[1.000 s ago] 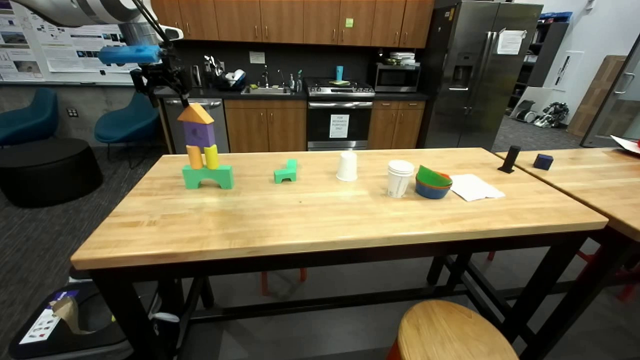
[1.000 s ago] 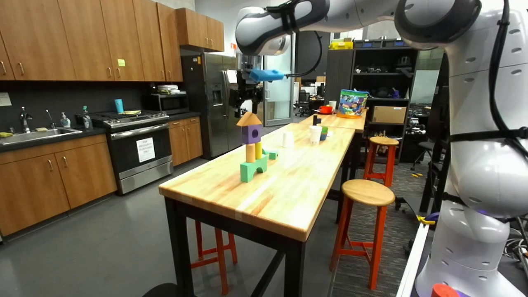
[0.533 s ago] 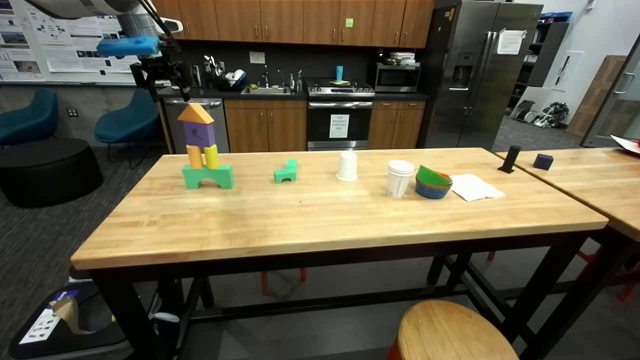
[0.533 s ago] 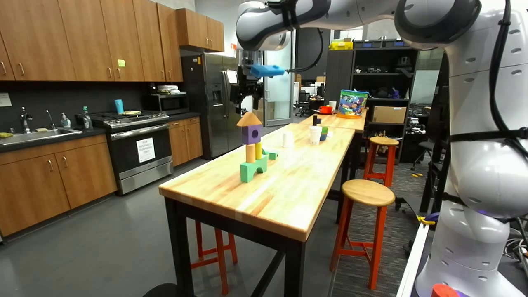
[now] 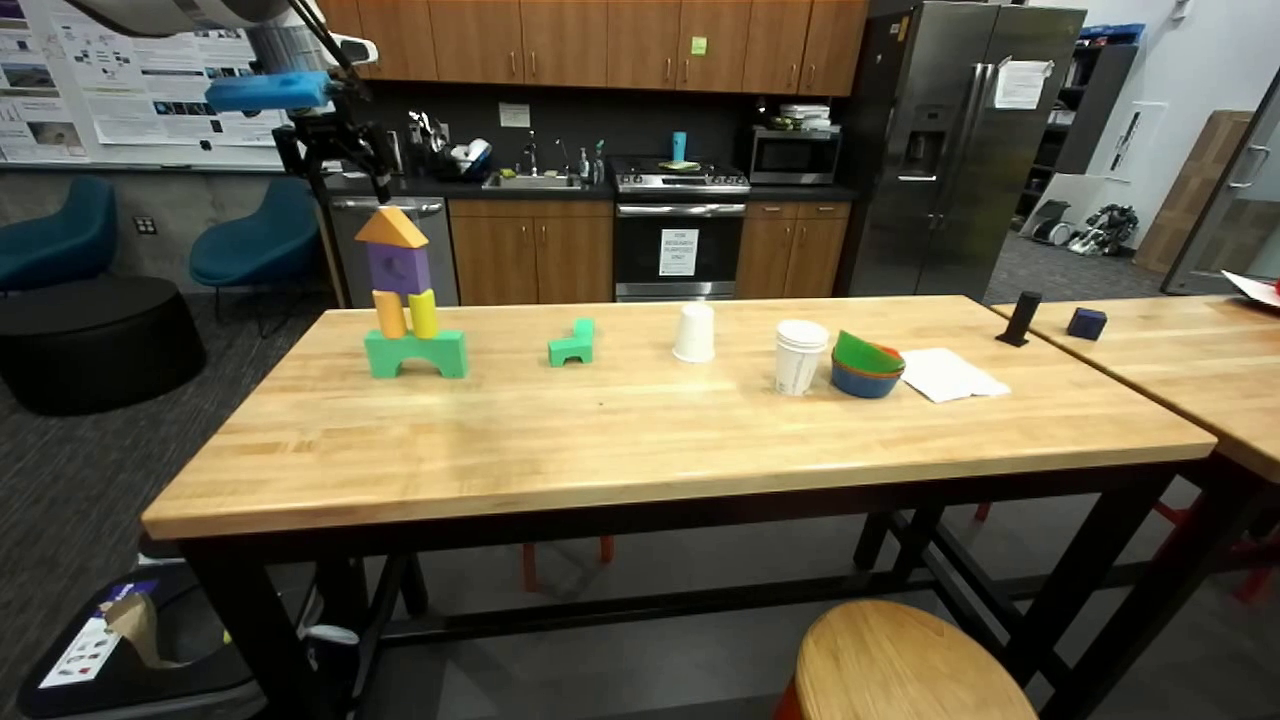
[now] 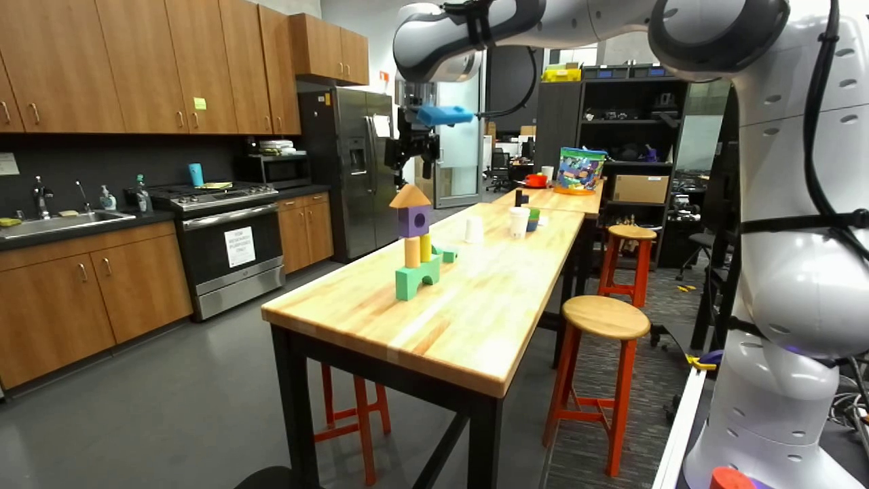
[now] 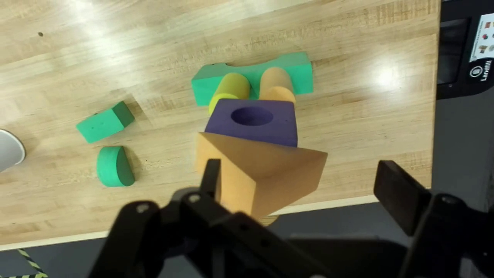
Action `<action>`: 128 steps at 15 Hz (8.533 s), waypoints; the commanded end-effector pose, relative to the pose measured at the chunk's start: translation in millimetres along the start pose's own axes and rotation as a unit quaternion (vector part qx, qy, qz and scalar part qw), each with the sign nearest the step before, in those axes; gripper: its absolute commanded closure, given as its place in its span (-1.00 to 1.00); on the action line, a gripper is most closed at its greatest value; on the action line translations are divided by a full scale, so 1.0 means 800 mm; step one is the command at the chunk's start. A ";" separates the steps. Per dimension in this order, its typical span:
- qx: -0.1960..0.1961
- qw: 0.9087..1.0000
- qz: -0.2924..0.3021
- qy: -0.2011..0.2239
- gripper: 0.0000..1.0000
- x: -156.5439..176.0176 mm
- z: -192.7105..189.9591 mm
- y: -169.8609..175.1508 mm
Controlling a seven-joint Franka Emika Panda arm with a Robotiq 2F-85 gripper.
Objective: Remove the orange block from the pile and put it on the table
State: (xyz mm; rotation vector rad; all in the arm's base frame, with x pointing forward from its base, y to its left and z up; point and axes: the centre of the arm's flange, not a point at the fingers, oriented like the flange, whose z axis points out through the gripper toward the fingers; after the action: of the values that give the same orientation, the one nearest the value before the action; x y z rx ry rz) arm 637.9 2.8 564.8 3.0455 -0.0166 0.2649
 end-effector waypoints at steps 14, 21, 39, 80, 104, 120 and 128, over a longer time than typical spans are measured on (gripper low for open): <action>0.038 0.999 0.001 -0.019 -1.00 0.009 0.014 0.009; 0.035 0.999 0.000 -0.028 -1.00 0.009 0.020 0.008; 0.036 0.999 -0.012 -0.031 -1.00 0.039 0.026 0.002; 0.009 0.999 -0.016 0.050 1.00 0.029 -0.087 0.029; -0.008 0.995 0.084 0.044 0.99 -0.024 -0.047 0.122; 0.017 0.975 0.220 -0.006 0.99 -0.136 0.058 0.204; 0.030 0.970 0.240 -0.010 0.99 -0.171 0.084 0.197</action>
State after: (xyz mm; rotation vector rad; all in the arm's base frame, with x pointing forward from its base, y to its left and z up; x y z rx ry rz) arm 531.9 -162.7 490.7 3.0478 -0.7169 0.2277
